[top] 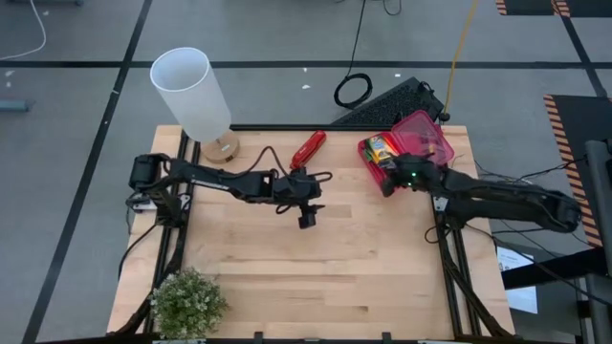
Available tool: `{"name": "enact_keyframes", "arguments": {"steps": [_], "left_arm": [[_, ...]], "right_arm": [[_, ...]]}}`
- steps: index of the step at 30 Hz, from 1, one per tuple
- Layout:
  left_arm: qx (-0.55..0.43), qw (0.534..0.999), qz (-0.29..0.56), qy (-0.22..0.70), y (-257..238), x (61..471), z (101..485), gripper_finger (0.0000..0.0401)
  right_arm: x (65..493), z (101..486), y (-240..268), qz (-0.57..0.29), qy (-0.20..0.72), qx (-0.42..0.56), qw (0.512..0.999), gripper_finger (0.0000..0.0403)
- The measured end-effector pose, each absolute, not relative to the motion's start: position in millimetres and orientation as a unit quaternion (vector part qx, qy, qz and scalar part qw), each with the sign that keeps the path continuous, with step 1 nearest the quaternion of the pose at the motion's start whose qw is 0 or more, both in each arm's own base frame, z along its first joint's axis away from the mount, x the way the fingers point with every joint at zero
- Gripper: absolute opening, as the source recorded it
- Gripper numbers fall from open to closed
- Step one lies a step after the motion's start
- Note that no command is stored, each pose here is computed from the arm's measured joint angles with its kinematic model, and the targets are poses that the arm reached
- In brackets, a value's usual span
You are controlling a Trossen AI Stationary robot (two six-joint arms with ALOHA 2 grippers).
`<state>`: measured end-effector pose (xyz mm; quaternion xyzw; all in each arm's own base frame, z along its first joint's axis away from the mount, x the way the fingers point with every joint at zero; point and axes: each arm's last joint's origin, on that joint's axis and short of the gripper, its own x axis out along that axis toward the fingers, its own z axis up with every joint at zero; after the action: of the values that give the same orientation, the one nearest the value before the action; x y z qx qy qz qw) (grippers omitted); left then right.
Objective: Pack school essentials
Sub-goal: Return to Home Position
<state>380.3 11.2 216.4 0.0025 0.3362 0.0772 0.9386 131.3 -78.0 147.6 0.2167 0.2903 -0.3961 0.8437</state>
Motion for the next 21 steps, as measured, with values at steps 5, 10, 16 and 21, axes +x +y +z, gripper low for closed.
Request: {"name": "enact_keyframes", "arguments": {"steps": [5,10,16,21], "left_arm": [[0.003,0.949,0.092,0.301,4,366,249,0.0234],[0.017,0.951,0.111,0.288,-6,349,273,0.0234],[0.016,0.963,0.112,0.245,-18,340,276,0.0234],[0.014,0.978,0.105,0.177,-32,324,266,0.0234]], "right_arm": [[128,172,-60,-0.316,0.229,0.168,0.905,0.0018],[125,193,-47,-0.269,0.160,0.097,0.945,0.0009],[124,207,-33,-0.225,0.113,0.025,0.967,0.0001],[124,208,-20,-0.187,0.119,-0.062,0.973,0.0001]]}}
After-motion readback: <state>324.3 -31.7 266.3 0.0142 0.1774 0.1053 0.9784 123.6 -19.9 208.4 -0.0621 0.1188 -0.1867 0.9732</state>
